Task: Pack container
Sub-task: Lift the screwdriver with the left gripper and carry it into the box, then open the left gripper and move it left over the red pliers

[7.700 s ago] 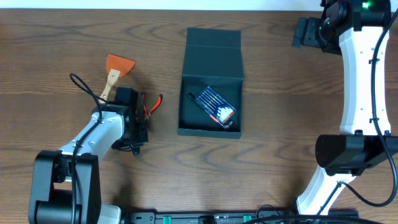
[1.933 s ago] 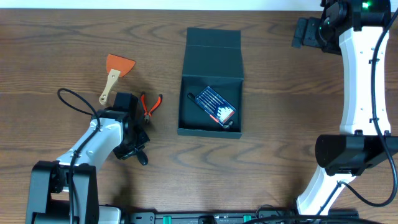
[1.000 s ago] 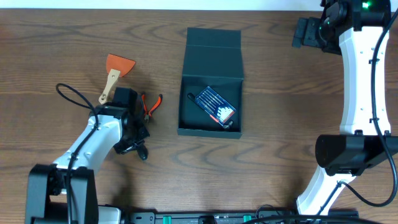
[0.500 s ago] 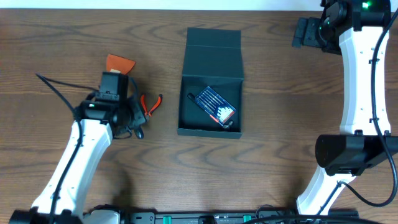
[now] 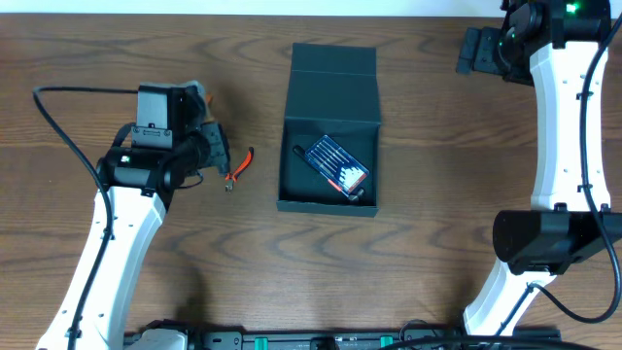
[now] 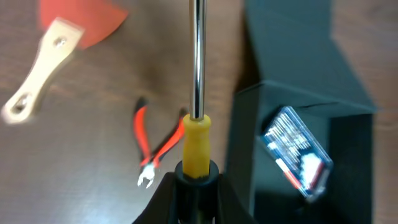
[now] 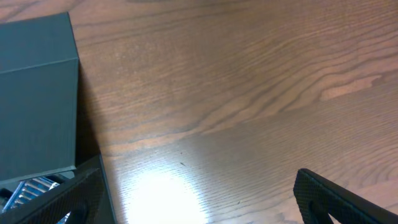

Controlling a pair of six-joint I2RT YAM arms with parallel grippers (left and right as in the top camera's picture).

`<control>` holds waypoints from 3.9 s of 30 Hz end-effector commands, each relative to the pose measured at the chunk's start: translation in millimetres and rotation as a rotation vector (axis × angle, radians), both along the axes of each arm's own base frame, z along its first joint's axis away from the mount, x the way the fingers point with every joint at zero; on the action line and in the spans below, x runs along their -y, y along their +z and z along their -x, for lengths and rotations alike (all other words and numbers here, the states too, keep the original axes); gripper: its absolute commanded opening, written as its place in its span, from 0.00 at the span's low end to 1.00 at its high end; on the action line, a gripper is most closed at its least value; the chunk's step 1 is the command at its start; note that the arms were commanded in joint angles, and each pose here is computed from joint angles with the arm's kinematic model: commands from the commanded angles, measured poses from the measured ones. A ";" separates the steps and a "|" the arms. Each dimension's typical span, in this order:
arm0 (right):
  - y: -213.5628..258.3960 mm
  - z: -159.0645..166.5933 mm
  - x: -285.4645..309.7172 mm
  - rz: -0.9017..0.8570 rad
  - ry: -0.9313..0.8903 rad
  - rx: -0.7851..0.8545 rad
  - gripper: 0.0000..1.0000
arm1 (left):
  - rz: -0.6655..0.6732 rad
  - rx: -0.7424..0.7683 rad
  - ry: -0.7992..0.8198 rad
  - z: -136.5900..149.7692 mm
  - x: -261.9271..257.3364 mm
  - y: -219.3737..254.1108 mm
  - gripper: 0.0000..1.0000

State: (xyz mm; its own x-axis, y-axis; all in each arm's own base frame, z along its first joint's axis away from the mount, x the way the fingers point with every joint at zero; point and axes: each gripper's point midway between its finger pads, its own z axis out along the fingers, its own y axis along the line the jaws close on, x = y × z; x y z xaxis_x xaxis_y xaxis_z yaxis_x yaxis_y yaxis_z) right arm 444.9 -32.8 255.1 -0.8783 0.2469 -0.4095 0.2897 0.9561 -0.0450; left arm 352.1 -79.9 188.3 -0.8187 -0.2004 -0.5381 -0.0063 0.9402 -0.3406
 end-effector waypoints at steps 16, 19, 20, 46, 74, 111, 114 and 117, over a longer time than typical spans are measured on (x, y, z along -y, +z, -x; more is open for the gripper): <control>6.0 -1.8 -0.8 -0.007 -0.015 0.022 0.99 | 0.054 0.270 -0.509 6.7 108.1 45.6 0.06; 6.0 -1.9 -1.2 -0.007 -0.014 0.022 0.99 | 0.060 0.268 -0.550 9.5 124.1 41.4 0.06; 6.0 -1.8 -0.8 -0.007 -0.015 0.022 0.99 | 0.061 0.262 -0.562 10.7 128.8 38.5 0.06; 6.0 -1.8 -0.7 -0.007 -0.015 0.022 0.99 | -0.074 -0.003 -0.701 15.9 173.4 -87.1 0.06; 6.0 -1.8 -0.5 -0.007 -0.016 0.022 0.99 | -0.160 -0.149 -0.472 6.9 146.3 -127.3 0.26; 6.0 -1.9 -1.0 -0.007 -0.015 0.022 0.99 | -0.210 -0.155 -0.024 -34.4 -10.7 -19.3 0.51; 6.0 -1.9 -1.0 -0.007 -0.015 0.022 0.99 | -0.261 -0.192 -0.091 -28.1 -18.1 -30.8 0.56; 6.0 -1.9 -1.0 -0.007 -0.015 0.022 0.99 | -0.300 -0.213 -0.161 -25.4 -18.3 -44.8 0.69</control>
